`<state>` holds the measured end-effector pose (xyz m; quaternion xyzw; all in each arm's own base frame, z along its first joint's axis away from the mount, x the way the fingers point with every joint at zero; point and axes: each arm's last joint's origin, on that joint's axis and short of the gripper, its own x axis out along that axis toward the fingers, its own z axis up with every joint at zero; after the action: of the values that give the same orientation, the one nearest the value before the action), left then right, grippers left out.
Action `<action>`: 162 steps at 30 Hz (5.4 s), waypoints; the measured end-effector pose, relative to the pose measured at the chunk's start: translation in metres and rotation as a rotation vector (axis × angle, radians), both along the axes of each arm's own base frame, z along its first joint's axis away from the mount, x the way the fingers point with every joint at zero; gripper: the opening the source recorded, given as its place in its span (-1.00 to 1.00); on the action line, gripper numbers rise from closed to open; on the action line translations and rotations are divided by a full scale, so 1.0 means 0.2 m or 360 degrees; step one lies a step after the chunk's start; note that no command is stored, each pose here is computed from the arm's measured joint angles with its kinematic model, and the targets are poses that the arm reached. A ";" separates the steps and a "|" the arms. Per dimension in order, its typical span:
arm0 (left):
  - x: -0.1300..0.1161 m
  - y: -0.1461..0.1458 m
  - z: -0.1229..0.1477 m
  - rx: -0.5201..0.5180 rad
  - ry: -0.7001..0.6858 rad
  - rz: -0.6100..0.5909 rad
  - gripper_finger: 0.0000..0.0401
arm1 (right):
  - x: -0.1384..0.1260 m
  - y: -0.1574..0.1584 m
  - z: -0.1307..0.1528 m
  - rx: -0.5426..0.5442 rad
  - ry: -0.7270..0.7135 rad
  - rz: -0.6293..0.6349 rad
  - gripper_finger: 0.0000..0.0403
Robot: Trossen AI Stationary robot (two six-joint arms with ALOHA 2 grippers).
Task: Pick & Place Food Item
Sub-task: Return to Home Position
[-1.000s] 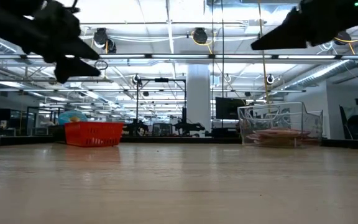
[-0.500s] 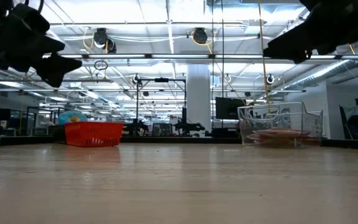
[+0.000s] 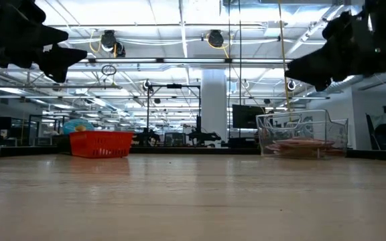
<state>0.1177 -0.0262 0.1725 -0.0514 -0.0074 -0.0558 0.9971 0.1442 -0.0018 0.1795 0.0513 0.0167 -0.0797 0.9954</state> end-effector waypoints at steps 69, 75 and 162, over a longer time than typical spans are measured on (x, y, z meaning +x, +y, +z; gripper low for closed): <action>-0.11 0.05 0.01 0.0238 -0.0105 0.0191 0.23 | -0.24 -0.04 -0.05 0.0085 -0.0100 -0.0240 -0.15; -0.11 0.05 0.02 0.0238 -0.0106 0.0190 0.23 | -0.24 -0.04 -0.05 0.0085 -0.0100 -0.0240 -0.14; -0.11 0.05 0.02 0.0237 -0.0109 0.0188 0.23 | -0.24 -0.04 -0.05 0.0085 -0.0102 -0.0240 -0.15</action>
<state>0.0948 -0.0159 0.1760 0.0255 -0.0403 0.0008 0.9989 0.0971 -0.0105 0.1689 0.0815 -0.0168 -0.1523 0.9848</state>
